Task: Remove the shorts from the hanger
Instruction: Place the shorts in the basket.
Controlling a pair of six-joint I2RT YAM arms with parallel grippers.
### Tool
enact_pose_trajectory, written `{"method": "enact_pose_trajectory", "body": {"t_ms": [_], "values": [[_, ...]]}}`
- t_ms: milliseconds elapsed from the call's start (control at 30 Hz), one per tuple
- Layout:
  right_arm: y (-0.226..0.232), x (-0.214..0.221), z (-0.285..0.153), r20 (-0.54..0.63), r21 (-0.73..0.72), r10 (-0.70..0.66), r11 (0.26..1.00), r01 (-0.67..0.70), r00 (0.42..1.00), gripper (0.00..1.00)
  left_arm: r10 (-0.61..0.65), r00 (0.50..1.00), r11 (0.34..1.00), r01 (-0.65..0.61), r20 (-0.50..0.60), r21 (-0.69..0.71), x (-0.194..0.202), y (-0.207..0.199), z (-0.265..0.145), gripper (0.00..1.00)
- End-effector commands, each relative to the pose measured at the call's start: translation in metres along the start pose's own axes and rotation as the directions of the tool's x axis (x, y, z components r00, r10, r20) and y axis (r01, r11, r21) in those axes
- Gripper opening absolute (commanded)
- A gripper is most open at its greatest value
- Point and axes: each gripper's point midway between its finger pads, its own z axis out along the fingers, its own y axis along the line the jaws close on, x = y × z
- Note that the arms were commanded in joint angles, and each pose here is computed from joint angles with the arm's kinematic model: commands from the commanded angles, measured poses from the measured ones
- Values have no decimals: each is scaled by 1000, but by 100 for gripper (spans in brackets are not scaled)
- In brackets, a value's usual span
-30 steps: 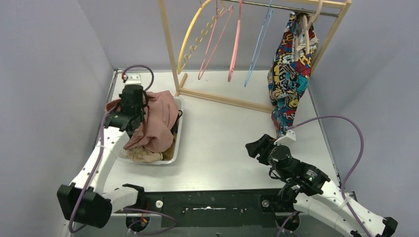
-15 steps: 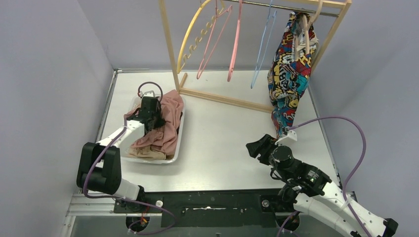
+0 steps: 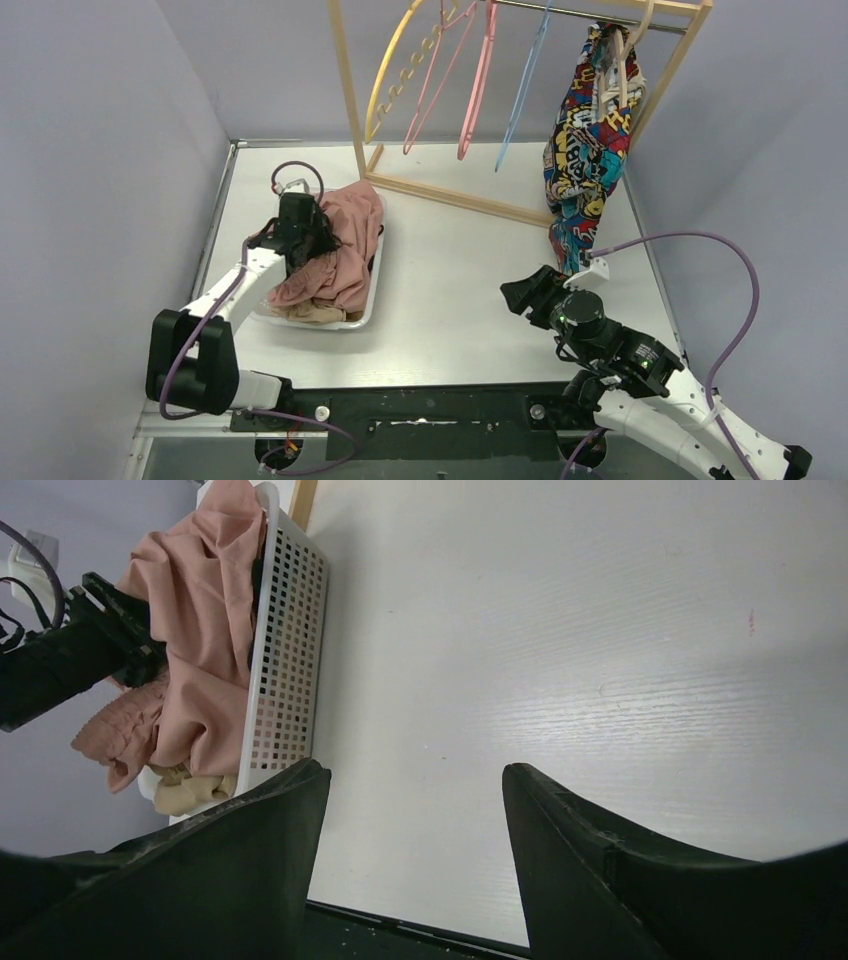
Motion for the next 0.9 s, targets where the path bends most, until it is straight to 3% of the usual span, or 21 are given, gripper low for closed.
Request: {"method": "enact_pose_trajectory", "body": {"t_ms": [0, 200, 567, 667, 733, 867], "values": [[17, -18, -10, 43, -55, 19, 998, -17, 999, 65, 34, 998, 998, -36, -47, -48, -9, 15, -37, 42], [29, -26, -18, 46, -95, -27, 995, 31, 999, 66, 55, 998, 996, -58, 40, 64, -38, -5, -75, 56], [37, -34, -29, 62, -146, -88, 985, 96, 994, 67, 69, 960, 974, -123, 270, 190, -107, -34, -147, 58], [40, -32, -27, 66, -165, -80, 982, 90, 995, 67, 65, 958, 954, -142, 281, 263, -111, -51, -138, 58], [43, -32, -26, 63, -180, -78, 980, 88, 995, 67, 66, 971, 948, -132, 229, 289, -100, -57, -121, 58], [58, -35, -29, 62, -231, -101, 966, 113, 993, 68, -26, 993, 939, -16, 117, 343, -45, -55, -69, 57]]}}
